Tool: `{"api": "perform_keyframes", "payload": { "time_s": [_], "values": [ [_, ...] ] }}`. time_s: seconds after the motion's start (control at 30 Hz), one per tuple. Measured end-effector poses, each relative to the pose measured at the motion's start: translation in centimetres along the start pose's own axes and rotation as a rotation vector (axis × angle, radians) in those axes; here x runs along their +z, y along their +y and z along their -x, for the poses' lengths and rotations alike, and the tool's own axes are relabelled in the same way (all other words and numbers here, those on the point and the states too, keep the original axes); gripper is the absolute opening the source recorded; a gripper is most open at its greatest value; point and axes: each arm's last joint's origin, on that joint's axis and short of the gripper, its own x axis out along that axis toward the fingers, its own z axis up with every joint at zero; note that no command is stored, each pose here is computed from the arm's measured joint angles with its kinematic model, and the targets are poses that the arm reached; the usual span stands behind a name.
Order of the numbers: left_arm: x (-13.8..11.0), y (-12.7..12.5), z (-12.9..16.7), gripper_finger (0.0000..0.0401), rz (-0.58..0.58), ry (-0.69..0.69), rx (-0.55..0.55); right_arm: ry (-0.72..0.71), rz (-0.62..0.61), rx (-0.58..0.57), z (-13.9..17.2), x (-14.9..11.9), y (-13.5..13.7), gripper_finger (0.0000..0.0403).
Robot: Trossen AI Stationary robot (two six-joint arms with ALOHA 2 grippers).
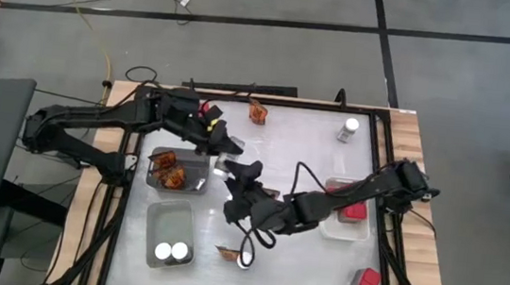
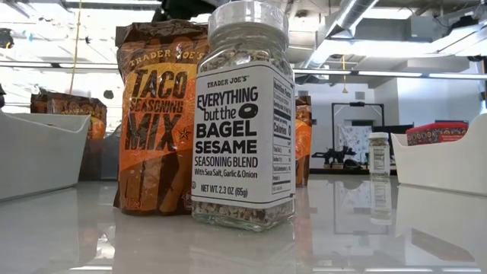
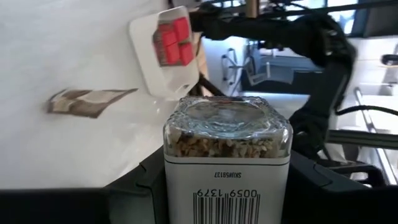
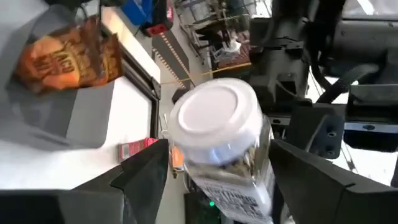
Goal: Sort spices by type
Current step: Adjust the white spice bottle inside the gray bin
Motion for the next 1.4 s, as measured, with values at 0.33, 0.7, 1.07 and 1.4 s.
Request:
{"api": "perform_keyframes", "payload": {
  "time_s": [0.33, 0.7, 1.07, 1.4],
  "values": [
    [-0.2, -0.4, -0.7, 0.0189, -0.006, 0.005, -0.048, -0.009, -0.160, -0.036, -0.8, -0.2, -1.1, 0.0306],
    [0.1, -1.7, -0.6, 0.0189, 0.001, -0.015, -0.184, 0.027, 0.037, -0.065, -0.6, -0.1, -1.4, 0.0292],
    [-0.1, -1.9, -0.7, 0.0189, -0.014, 0.007, -0.202, 0.107, 0.128, -0.100, -1.1, -0.5, -1.6, 0.0290],
    [-0.2, -1.8, -0.7, 0.0222, -0.036, 0.012, -0.198, 0.115, 0.111, -0.104, -1.1, -0.6, -1.6, 0.0232]
  ]
}}
